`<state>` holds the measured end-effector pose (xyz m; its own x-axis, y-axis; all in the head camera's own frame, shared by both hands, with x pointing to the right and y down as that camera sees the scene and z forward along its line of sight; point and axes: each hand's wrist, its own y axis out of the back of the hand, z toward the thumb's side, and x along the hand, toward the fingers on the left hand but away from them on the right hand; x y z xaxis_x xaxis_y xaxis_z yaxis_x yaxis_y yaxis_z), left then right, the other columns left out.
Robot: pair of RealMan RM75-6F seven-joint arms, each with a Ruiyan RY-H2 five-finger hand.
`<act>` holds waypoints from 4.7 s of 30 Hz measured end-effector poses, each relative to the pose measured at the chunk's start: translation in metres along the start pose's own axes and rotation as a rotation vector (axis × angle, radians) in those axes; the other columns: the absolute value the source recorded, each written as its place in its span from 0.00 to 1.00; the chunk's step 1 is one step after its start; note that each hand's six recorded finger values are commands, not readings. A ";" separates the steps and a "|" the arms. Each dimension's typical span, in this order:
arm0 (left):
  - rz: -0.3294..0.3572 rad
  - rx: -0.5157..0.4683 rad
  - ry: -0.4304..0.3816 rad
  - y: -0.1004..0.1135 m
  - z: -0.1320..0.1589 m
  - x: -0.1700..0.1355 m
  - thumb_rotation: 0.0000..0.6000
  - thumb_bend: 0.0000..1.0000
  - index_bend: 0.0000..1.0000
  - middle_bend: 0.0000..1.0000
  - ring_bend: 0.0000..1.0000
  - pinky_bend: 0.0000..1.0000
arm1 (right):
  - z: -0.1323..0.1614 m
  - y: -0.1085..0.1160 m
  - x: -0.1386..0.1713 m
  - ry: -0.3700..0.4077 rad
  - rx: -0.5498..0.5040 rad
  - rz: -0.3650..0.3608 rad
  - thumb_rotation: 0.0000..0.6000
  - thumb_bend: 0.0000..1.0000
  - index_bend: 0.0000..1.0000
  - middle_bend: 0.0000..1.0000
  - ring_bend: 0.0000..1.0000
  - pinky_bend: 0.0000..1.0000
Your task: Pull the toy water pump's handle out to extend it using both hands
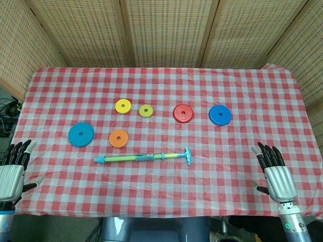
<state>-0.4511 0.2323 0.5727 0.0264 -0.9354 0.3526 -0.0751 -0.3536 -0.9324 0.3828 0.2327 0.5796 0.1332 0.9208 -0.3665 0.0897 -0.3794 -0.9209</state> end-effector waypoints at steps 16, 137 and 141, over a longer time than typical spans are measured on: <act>-0.003 -0.001 0.004 -0.001 0.000 0.001 1.00 0.11 0.00 0.00 0.00 0.00 | -0.002 0.000 0.000 -0.004 -0.011 0.004 1.00 0.13 0.08 0.00 0.00 0.00; -0.110 -0.137 0.104 -0.015 -0.020 0.036 1.00 0.13 0.13 0.00 0.00 0.00 | 0.181 -0.078 -0.170 -0.007 -0.099 0.214 1.00 0.62 0.80 1.00 1.00 0.65; -0.111 -0.145 0.095 -0.011 -0.013 0.047 1.00 0.13 0.16 0.00 0.00 0.00 | 0.177 -0.065 -0.179 -0.031 -0.104 0.202 1.00 0.62 0.81 1.00 1.00 0.65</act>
<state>-0.4616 0.1918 0.6004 -0.0512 -0.8840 0.4647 -0.2200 -0.4439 -0.8687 0.1789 0.1085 0.6809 0.1288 0.8267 -0.5477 0.1660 -0.5625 -0.8100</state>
